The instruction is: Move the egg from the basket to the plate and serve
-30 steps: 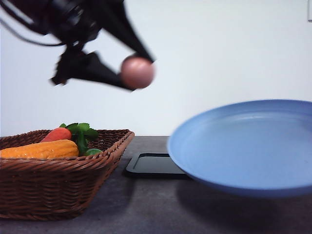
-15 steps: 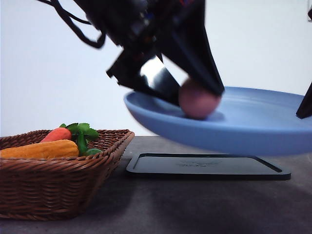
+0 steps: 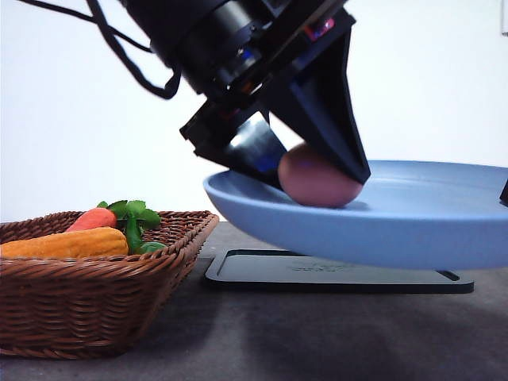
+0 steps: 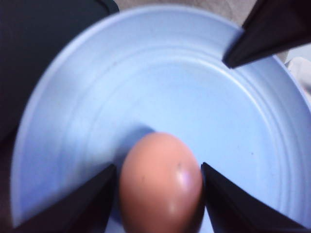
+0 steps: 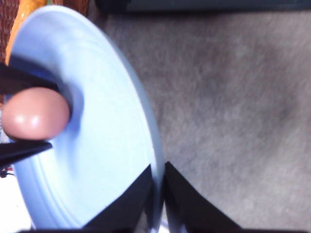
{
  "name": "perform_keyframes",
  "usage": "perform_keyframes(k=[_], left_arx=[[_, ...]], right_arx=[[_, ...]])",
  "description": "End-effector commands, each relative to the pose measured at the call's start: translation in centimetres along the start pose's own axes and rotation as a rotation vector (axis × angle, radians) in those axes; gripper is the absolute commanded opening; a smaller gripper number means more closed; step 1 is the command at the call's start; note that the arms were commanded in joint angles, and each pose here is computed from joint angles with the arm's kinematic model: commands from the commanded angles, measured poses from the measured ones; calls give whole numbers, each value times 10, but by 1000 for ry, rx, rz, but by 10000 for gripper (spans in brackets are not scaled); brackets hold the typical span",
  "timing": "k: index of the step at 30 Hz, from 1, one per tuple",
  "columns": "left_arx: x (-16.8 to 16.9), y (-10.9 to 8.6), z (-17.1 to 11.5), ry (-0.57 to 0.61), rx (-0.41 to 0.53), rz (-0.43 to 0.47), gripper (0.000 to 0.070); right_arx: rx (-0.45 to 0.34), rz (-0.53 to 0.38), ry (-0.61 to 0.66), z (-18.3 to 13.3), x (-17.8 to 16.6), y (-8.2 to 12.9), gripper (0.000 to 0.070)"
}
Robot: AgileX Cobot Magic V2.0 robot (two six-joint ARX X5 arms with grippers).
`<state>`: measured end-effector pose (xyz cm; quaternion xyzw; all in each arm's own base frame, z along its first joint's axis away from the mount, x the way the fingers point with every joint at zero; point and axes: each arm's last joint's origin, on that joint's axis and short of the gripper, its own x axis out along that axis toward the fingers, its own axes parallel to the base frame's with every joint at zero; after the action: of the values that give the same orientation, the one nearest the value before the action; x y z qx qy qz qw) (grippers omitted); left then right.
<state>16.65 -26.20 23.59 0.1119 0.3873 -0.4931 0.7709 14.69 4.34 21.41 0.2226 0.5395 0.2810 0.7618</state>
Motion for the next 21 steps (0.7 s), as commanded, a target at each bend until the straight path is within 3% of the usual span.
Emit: perform_keyframes(k=[1,10,21], left_arx=[[0,-4,9,-10,18,-5,362],[-47,-10,35,-34,24,6,361],[-161,-19,30,-307,36,41,359]], right_arx=[[2,25,0,2,-1,3,0],[35,12,26,17,11,-6,0],[83,-11,-55,92,31,-34,0]])
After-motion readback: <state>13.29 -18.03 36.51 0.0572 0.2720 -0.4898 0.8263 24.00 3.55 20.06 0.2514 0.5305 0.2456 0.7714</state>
